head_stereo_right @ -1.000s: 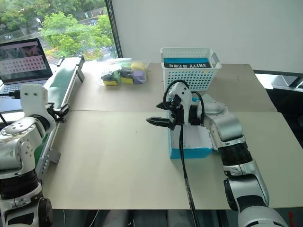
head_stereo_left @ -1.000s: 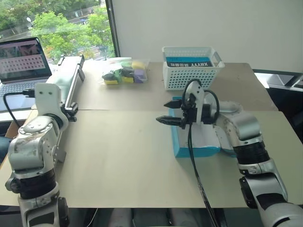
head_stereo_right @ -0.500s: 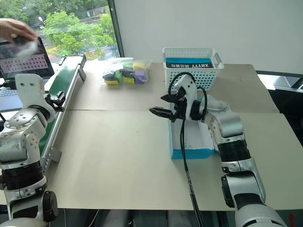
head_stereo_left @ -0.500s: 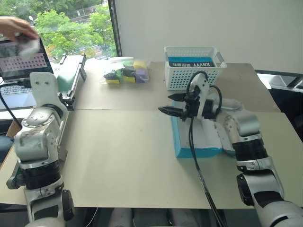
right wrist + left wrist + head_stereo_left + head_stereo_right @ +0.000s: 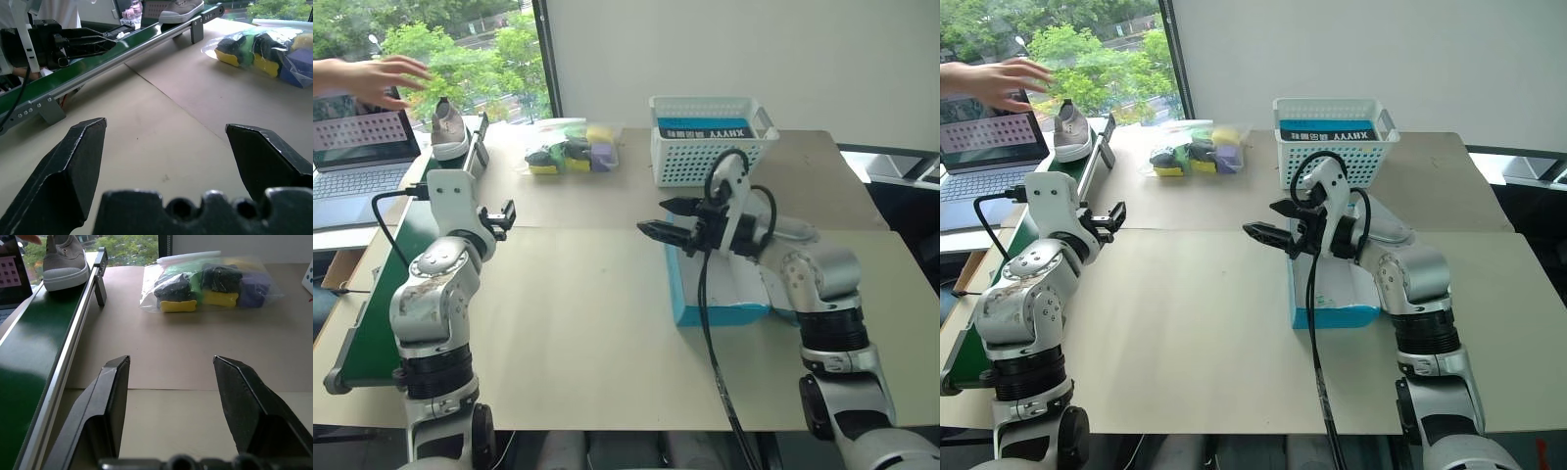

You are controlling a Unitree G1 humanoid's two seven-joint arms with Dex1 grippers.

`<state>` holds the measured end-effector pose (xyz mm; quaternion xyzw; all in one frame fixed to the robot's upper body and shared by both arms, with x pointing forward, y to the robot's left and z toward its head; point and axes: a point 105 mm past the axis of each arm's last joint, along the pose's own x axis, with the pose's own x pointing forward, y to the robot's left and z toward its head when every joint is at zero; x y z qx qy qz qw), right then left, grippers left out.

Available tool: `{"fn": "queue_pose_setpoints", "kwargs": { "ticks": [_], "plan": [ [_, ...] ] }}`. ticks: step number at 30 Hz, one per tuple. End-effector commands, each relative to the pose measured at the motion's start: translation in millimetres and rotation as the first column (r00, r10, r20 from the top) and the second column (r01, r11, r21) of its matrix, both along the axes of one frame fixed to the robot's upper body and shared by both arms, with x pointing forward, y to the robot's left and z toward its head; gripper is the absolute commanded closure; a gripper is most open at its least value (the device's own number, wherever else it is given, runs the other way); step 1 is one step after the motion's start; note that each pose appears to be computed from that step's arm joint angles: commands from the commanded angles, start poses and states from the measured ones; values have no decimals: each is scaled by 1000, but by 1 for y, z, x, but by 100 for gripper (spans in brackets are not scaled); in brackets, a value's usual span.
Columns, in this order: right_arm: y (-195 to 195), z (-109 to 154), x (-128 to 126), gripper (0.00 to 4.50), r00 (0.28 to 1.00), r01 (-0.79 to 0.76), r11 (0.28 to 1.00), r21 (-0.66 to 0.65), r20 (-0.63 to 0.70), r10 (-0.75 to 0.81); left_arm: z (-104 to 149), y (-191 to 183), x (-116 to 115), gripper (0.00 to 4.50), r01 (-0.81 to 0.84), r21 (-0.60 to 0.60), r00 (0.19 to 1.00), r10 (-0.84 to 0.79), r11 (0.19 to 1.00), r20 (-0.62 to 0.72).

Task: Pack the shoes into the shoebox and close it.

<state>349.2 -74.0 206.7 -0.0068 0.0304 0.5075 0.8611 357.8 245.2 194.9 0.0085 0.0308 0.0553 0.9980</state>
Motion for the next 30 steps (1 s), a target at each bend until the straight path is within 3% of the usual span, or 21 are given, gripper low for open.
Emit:
{"fn": "queue_pose_setpoints", "kwargs": {
  "ticks": [1,7,11,18,30],
  "plan": [
    [9,12,-5,0,997,-46,999,-7,55,47,12,27,-14,9,-129,-13,989,129,992,66],
    [31,13,-15,0,988,-140,990,-36,66,142,10,89,-37,9,-354,-15,933,354,935,70],
    [51,13,-29,0,969,-239,970,-40,60,241,6,115,-41,9,-357,-53,932,360,932,48],
    [72,10,-44,0,951,-298,952,-64,69,302,6,135,-33,9,-327,-54,945,328,943,6],
    [68,8,-43,0,958,-267,960,-86,87,274,9,142,9,9,-242,-50,970,241,969,-14]
  ]
}}
